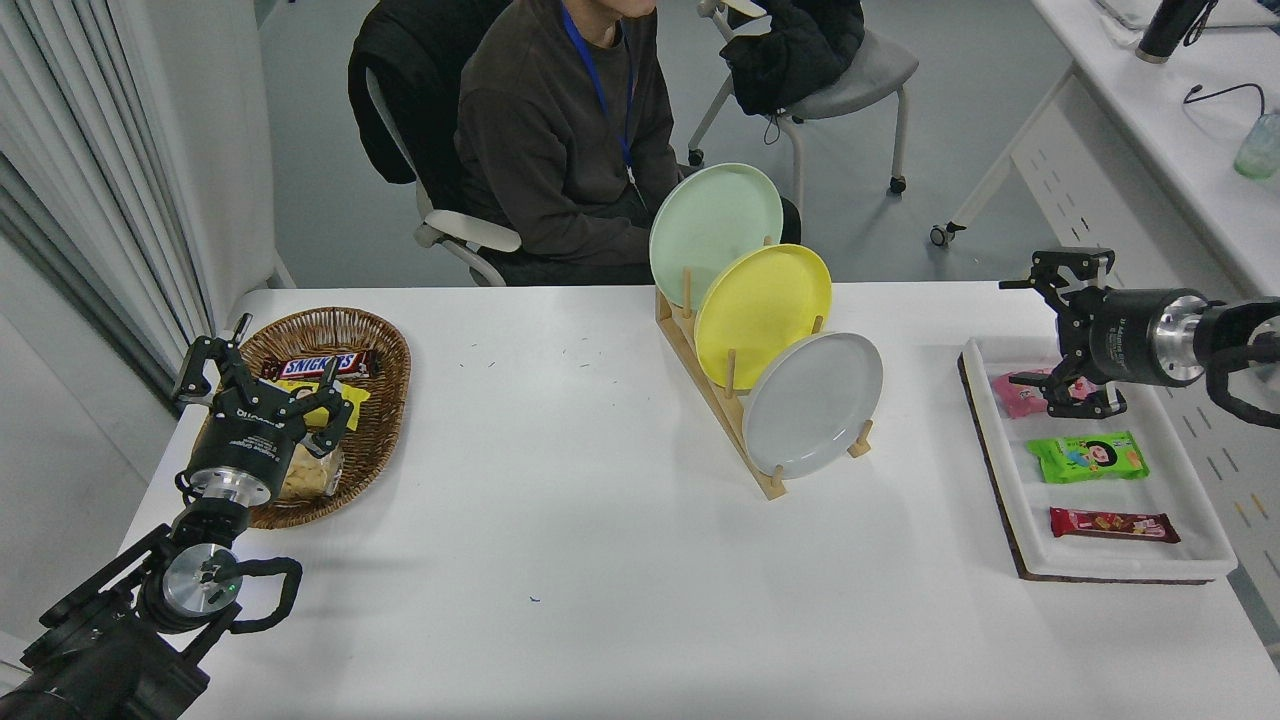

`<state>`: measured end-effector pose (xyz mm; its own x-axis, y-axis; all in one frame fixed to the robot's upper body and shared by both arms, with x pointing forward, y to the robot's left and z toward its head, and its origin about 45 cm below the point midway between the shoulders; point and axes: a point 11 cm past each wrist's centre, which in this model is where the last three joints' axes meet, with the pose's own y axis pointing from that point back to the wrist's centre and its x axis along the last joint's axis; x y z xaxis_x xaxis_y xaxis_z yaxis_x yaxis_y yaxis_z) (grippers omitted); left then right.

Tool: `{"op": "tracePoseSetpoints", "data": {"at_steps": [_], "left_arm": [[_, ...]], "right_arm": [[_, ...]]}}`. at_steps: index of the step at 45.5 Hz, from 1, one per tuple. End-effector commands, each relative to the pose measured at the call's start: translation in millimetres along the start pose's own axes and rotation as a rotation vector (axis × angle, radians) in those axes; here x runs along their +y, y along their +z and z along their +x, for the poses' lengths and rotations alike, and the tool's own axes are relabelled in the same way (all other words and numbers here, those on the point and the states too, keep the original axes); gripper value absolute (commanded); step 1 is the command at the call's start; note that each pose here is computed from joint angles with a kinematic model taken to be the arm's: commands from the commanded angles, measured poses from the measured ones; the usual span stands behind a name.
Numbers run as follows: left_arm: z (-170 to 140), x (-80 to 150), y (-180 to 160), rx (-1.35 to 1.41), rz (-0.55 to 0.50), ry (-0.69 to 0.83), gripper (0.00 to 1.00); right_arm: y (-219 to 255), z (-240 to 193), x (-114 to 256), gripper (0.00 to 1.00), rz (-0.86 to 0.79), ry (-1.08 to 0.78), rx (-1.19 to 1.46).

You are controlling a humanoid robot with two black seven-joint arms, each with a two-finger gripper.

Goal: Place the plate on the table

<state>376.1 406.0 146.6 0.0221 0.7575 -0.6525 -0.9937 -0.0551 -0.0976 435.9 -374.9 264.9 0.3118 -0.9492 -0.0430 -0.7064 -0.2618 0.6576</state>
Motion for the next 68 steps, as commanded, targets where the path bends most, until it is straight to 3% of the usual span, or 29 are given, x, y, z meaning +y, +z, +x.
{"op": "tracePoseSetpoints", "data": {"at_steps": [1,68], "left_arm": [[0.0,0.0,0.0,0.0,0.0,0.0,0.98],[0.0,0.0,0.0,0.0,0.0,0.0,0.98]], "right_arm": [[-8.0,-12.1,-1.0,0.99,0.004,-0.06,0.03],[-12.5,-32.6,-34.3,0.99,-0.015,-0.069,-0.004]]}}
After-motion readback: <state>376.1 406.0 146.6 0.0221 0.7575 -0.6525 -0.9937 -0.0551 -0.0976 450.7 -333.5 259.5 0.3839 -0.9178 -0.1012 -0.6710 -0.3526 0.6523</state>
